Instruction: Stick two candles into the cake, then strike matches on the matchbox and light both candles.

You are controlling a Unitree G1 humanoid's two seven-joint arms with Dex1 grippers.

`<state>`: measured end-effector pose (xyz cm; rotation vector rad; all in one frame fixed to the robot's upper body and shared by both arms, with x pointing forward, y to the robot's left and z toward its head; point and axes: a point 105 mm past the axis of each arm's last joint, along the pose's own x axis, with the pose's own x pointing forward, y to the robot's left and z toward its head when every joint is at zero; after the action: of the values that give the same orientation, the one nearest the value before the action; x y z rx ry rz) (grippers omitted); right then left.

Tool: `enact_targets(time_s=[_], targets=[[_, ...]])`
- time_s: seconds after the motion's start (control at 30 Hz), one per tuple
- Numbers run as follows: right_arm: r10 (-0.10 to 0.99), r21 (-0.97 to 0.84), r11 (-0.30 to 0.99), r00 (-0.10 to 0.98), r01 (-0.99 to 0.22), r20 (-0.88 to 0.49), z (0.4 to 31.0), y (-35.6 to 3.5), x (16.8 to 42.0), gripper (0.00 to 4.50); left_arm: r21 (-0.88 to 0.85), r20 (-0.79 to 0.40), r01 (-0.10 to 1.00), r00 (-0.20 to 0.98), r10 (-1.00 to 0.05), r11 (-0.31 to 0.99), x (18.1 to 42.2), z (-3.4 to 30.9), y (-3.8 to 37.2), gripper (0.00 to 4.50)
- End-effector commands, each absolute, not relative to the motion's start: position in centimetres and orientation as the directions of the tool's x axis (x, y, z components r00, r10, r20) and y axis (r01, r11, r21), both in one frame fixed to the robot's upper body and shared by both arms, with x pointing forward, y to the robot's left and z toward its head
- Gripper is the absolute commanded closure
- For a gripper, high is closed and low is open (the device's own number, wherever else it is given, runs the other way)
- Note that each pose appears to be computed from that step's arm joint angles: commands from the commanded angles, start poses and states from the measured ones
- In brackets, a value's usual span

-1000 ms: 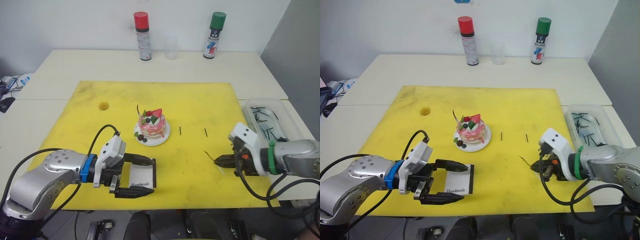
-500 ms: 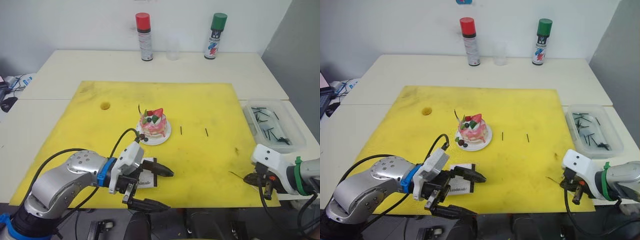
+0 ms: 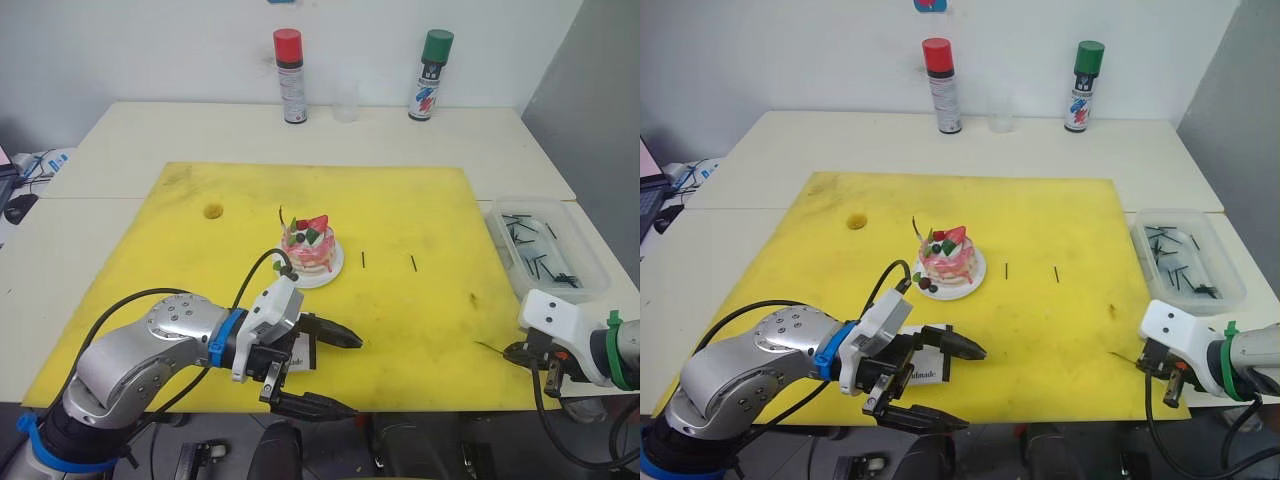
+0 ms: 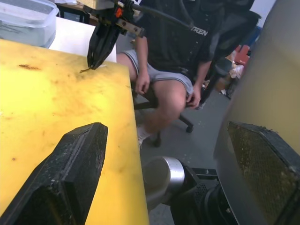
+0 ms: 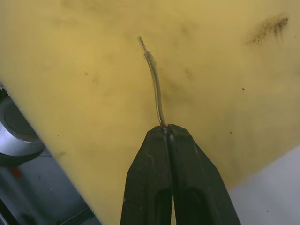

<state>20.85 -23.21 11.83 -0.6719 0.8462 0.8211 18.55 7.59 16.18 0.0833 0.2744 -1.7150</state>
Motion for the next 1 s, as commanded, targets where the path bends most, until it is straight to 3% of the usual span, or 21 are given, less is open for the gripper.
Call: enact_targets(time_s=[0.03,0.23,0.37,0.6,1.0], targets=[[0.345,-0.235,0.476,0.426,-0.847,-0.836,12.6,-23.2,21.2,3.15,-0.12,-0.205,0.98,-0.183,-0.961,-0.161,18.1,16.2,7.2,0.0],[0.381,-0.231,0.495,0.448,-0.837,-0.809,14.8,-22.9,20.5,1.07,-0.13,-0.205,0.978,-0.186,-0.961,-0.162,18.2,15.2,7.7,0.0],[0.358,-0.245,0.568,0.504,-0.786,-0.786,15.3,-23.7,19.8,1.07,-0.134,-0.207,0.976,-0.195,-0.959,-0.169,18.2,14.4,8.0,0.0],[0.331,-0.214,0.653,0.528,-0.726,-0.782,13.1,-23.8,18.6,1.07,-0.126,-0.212,0.975,-0.205,-0.955,-0.182,18.0,13.5,8.2,0.0],[0.312,-0.21,0.668,0.525,-0.714,-0.792,12.5,-23.2,20.0,1.07,-0.113,-0.205,0.975,-0.213,-0.955,-0.193,17.7,13.8,7.8,0.0]])
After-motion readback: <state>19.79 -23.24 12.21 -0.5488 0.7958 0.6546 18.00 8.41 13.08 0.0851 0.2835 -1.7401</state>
